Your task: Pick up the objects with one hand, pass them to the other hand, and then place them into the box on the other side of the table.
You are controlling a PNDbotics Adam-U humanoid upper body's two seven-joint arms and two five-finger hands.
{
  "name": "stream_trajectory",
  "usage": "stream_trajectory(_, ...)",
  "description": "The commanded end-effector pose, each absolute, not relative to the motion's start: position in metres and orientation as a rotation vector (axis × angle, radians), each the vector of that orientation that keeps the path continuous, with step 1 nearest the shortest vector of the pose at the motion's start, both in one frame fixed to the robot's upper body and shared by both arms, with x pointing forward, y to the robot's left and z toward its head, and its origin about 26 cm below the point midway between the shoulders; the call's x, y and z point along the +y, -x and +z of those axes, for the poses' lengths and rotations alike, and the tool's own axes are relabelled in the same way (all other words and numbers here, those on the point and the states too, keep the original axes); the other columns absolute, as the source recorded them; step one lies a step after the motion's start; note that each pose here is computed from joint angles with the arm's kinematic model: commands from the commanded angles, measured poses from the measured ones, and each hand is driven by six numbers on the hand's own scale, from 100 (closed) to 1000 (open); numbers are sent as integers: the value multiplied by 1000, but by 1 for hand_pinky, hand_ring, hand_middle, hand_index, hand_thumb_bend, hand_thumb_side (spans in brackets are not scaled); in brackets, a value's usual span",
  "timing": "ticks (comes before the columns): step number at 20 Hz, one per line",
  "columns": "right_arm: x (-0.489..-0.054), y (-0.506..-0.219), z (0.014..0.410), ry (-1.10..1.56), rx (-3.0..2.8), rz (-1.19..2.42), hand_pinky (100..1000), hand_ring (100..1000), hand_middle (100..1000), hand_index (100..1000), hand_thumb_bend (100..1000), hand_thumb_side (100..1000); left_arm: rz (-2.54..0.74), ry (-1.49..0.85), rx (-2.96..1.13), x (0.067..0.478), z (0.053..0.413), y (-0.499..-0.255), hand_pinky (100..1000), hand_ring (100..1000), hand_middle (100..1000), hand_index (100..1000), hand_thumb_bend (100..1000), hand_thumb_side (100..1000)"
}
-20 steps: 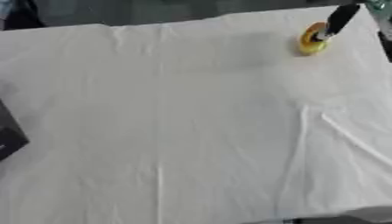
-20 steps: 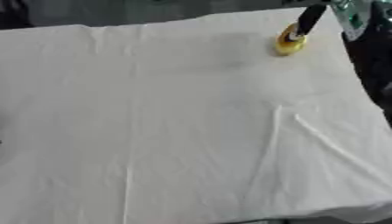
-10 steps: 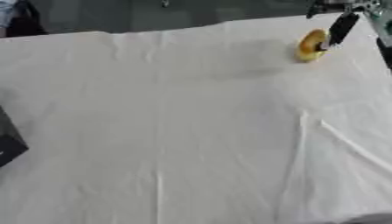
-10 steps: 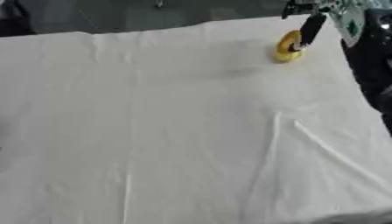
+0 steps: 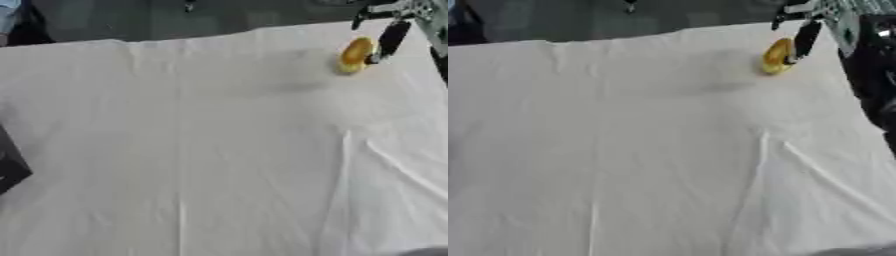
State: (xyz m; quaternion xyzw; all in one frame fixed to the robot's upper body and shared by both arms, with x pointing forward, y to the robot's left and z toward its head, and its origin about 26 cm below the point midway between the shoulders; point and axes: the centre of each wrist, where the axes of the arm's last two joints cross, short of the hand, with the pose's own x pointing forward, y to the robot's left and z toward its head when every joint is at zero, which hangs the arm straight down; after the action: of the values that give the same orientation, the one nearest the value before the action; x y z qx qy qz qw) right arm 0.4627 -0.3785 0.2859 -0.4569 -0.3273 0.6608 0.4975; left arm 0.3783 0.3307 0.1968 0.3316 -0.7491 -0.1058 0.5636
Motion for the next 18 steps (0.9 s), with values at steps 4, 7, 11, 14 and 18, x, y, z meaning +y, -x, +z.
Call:
stream_trajectory(4, -388, -456, 307, 1237, -744, 1635, 1000, 954, 927, 872, 472, 100, -251, -821, -1792, 337, 212, -377, 791, 758, 761, 747, 732, 441)
stream_trajectory(7, -387, -457, 306, 1269, -733, 1653, 1000, 954, 929, 878, 481, 100, -249, -820, -1795, 337, 213, -377, 791, 758, 762, 746, 733, 441)
stream_trajectory(11, -386, -458, 305, 1294, -734, 1680, 1000, 954, 929, 880, 487, 100, -246, -819, -1801, 336, 215, -377, 790, 758, 761, 744, 735, 440)
stream_trajectory(14, -388, -458, 303, 1304, -736, 1690, 1000, 953, 929, 882, 492, 100, -242, -816, -1810, 336, 216, -377, 792, 759, 763, 745, 726, 443)
stream_trajectory(18, -391, -458, 300, 1307, -728, 1698, 1000, 954, 929, 880, 491, 100, -237, -814, -1811, 337, 216, -377, 794, 760, 764, 745, 725, 443)
